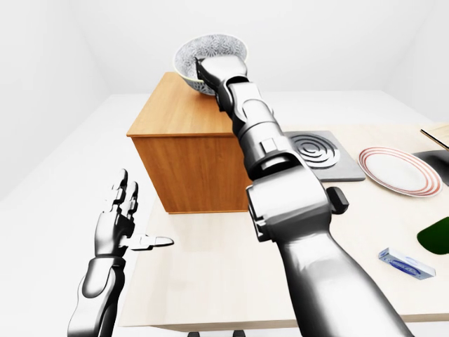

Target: Put the bowl on the top of the cabinet.

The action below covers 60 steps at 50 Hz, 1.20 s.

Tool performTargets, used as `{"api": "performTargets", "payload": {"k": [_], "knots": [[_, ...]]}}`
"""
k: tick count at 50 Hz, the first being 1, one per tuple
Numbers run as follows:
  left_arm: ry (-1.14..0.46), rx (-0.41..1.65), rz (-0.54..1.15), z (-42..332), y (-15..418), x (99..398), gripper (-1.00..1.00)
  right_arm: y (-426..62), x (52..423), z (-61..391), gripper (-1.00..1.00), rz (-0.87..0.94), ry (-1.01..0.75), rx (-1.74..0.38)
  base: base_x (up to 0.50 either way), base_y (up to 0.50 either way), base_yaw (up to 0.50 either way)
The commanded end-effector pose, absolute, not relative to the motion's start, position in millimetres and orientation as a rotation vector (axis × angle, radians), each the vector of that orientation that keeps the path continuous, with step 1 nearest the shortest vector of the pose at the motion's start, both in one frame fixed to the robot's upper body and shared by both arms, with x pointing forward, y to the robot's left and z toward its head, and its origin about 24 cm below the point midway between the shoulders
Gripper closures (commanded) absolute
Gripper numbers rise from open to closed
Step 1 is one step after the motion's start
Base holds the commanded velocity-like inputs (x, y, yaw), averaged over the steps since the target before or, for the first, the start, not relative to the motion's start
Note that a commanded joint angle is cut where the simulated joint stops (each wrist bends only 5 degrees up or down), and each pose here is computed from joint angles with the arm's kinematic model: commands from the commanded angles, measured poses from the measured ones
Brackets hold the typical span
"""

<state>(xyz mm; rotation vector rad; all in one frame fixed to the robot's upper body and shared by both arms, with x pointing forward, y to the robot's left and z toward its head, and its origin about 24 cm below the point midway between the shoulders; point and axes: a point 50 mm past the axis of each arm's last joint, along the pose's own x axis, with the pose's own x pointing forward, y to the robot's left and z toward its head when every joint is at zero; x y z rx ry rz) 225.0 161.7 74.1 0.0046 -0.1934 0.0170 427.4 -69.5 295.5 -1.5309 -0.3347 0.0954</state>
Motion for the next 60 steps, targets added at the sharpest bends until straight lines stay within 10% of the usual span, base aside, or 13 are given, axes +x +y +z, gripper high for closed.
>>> {"api": "performTargets", "payload": {"k": [1, 4, 5, 6, 24, 60], "knots": [[-0.189, 0.005, 0.011, 73.1, 160.7, 224.9, -1.0, -63.6, 425.9, 297.9, 1.0, 0.078, -0.375, -1.545, 0.0, 0.0, 0.0], [-0.188, 0.005, 0.01, 72.9, 160.6, 224.9, -1.0, -63.4, 426.0, 297.3, 1.0, 0.086, -0.368, -1.548, 0.0, 0.0, 0.0], [-0.185, 0.005, 0.01, 72.2, 160.6, 225.0, -1.0, -63.4, 426.1, 296.7, -0.9, 0.101, -0.353, -1.548, 0.0, 0.0, 0.0], [-0.186, 0.004, 0.011, 72.4, 160.6, 224.8, -1.0, -64.0, 426.1, 297.3, -1.0, 0.094, -0.358, -1.547, 0.0, 0.0, 0.0], [-0.186, 0.004, 0.015, 72.3, 161.5, 225.8, -1.0, -81.1, 426.9, 312.2, -1.0, 0.052, -0.333, -1.563, 0.0, 0.0, 0.0], [-0.19, 0.007, 0.004, 73.4, 159.6, 223.4, -1.0, -235.1, 335.9, 504.4, -1.0, -0.604, -0.326, -1.561, 0.0, 0.0, 0.0]]}}
